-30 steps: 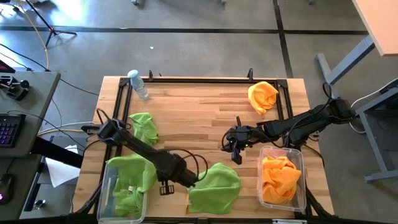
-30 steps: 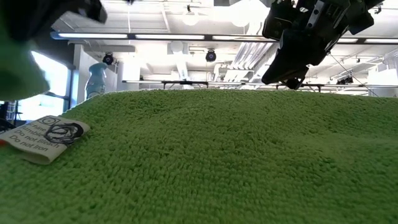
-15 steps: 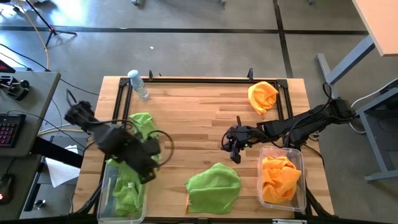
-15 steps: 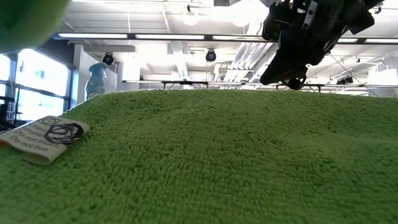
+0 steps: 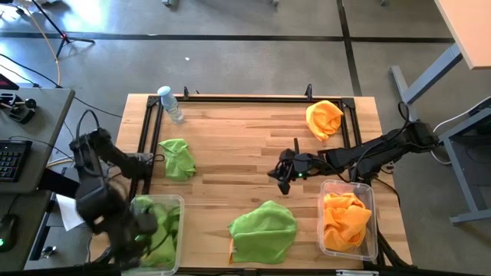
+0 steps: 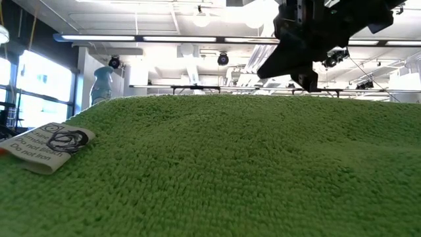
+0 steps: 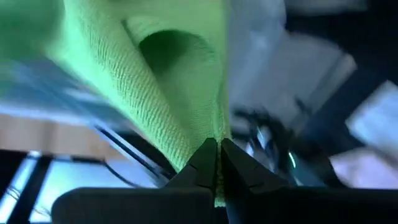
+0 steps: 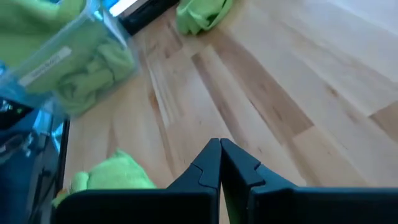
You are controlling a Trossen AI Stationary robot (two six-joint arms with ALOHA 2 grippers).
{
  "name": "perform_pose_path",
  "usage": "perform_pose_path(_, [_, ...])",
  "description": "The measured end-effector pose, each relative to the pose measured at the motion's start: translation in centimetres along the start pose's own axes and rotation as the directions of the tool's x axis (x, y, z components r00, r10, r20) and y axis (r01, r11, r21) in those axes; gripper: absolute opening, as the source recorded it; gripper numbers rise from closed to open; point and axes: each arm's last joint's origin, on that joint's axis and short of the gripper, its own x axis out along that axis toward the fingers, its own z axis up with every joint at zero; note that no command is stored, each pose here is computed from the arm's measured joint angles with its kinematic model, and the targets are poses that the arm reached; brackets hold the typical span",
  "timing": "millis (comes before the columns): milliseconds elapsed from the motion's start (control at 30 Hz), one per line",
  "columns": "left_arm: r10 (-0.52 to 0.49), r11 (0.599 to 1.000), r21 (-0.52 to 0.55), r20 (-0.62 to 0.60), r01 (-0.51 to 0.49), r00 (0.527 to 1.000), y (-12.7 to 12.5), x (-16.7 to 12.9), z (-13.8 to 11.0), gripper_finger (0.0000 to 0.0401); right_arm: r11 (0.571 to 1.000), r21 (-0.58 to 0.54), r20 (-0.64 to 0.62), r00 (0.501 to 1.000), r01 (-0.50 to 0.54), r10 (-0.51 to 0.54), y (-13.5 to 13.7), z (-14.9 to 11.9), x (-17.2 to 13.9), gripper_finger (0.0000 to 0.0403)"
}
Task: Sort microfiber towel by color & place in baskets
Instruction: Put the green towel into the left transparent bin
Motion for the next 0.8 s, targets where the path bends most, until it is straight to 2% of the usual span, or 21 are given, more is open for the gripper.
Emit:
perform_pose_path(100, [-0.110, 0.987, 0.110, -0.077, 0.118, 0.991, -1.9, 1.0, -1.7, 0.0000, 0.999, 0.024, 0.019, 0.999, 0.025, -0.025, -0.1, 0.1, 0.0, 0.0000])
perform_pose_path(167, [-0.141, 0.970, 0.191, -0.075, 0.153, 0.987, -2.7, 1.6, -2.6, 0.0000, 0.999, 0.036, 0.028, 0.999, 0.035, -0.036, -0.1, 0.1, 0.0, 0.0000])
perform_pose_path(233, [-0.086, 0.971, 0.222, -0.007, 0.086, 0.996, -2.4, 2.0, -2.8, 0.0000, 0.998, 0.053, 0.034, 0.998, 0.043, -0.045, -0.1, 0.1, 0.0, 0.0000])
perform_pose_path(333, [0.081, 0.977, 0.184, 0.128, -0.104, 0.989, -1.1, 2.3, -2.4, 0.0000, 0.995, 0.084, 0.046, 0.997, 0.056, -0.060, -0.2, 0.1, 0.0, 0.0000])
perform_pose_path(400, [0.158, 0.968, 0.155, 0.222, -0.195, 0.962, -0.5, 2.4, -1.9, 0.0000, 0.994, 0.089, 0.047, 0.997, 0.057, -0.061, -0.2, 0.1, 0.0, 0.0000])
perform_pose_path(500, [0.179, 0.944, 0.188, 0.402, -0.272, 0.898, -0.2, 3.2, -0.8, 0.0000, 0.993, 0.104, 0.048, 0.997, 0.057, -0.062, -0.2, 0.1, 0.0, 0.0000])
perform_pose_path(567, [0.242, 0.931, 0.159, 0.409, -0.330, 0.880, 0.3, 4.0, -0.1, 0.0000, 0.991, 0.118, 0.048, 0.997, 0.056, -0.062, -0.2, 0.1, 0.0, 0.0000])
perform_pose_path(700, [0.366, 0.894, 0.147, 0.307, -0.424, 0.879, 1.5, 7.4, 0.8, 0.0000, 0.991, 0.126, 0.051, 0.997, 0.052, -0.059, -0.1, 0.2, 0.0, 0.0000])
perform_pose_path(800, [0.425, 0.880, 0.106, 0.257, -0.463, 0.868, 2.8, 10.2, 1.2, 0.0000, 0.989, 0.138, 0.050, 0.997, 0.046, -0.053, 0.0, 0.1, 0.0, 0.0000])
